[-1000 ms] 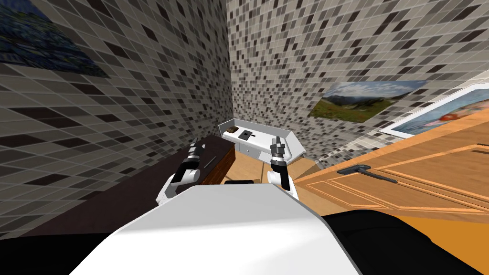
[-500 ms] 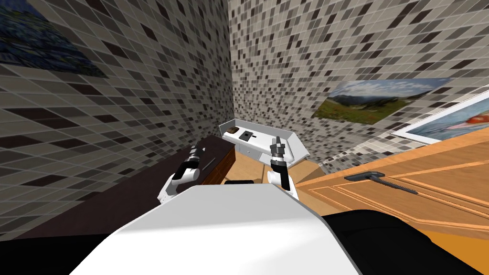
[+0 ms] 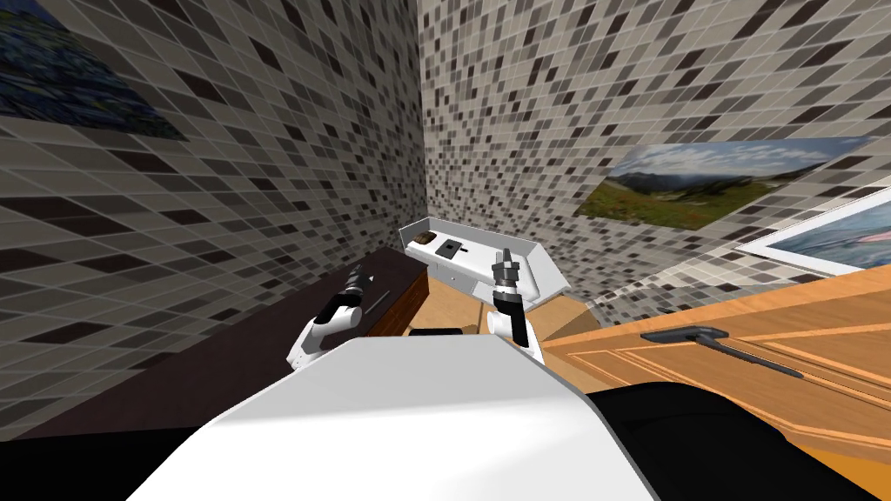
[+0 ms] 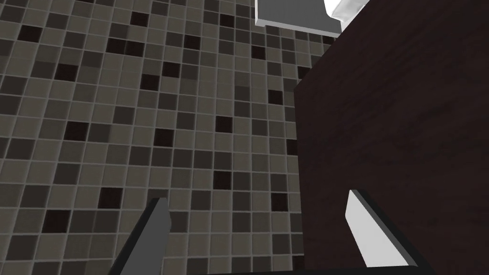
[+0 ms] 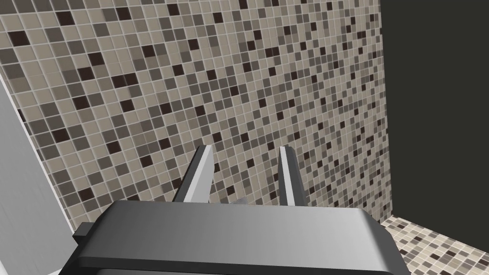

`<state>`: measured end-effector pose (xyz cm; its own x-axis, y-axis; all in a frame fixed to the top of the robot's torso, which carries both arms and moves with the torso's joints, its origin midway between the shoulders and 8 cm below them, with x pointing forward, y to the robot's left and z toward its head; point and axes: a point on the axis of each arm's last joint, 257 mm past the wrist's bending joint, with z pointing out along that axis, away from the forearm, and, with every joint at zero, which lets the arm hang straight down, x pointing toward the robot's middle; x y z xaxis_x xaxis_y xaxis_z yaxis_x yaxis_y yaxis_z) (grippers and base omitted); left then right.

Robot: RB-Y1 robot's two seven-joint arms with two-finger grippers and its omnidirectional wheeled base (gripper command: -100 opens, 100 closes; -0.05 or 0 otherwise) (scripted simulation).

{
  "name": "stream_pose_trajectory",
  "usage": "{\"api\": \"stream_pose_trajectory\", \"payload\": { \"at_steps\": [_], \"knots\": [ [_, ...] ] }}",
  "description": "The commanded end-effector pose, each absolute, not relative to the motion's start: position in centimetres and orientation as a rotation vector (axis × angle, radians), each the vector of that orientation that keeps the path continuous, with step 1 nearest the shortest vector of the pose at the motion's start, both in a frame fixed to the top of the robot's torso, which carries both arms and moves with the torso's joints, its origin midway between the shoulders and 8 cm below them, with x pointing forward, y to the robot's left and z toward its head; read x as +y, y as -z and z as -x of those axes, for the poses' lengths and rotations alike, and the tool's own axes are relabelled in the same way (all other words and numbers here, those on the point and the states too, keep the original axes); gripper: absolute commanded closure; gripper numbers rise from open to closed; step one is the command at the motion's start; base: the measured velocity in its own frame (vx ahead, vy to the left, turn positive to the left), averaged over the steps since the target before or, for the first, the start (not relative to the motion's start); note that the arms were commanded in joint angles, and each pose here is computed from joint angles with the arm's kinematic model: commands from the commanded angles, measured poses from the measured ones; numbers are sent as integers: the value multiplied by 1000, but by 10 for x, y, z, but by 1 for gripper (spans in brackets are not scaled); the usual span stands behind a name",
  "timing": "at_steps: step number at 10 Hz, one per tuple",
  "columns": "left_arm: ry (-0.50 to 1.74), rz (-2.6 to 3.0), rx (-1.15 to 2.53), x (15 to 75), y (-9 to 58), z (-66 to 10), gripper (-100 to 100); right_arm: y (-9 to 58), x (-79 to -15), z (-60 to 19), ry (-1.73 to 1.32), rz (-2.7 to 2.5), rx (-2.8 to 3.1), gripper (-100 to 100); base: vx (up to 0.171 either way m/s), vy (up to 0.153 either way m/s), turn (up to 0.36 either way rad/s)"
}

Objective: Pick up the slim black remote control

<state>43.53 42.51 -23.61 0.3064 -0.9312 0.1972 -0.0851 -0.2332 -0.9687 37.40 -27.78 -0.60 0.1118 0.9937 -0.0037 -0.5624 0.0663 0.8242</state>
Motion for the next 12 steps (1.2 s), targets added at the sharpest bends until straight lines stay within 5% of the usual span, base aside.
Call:
{"api": "stream_pose_trajectory", "payload": {
  "at_steps": [1, 12],
  "knots": [
    [1041, 1673, 959, 437, 261, -434, -100, 6, -278, -374, -1333, -783, 705, 0, 78, -16, 46],
    [773, 2140, 999, 475, 396, -382, -100, 6, -278, -374, -1333, -783, 705, 0, 74, -23, 26]
  ]
}}
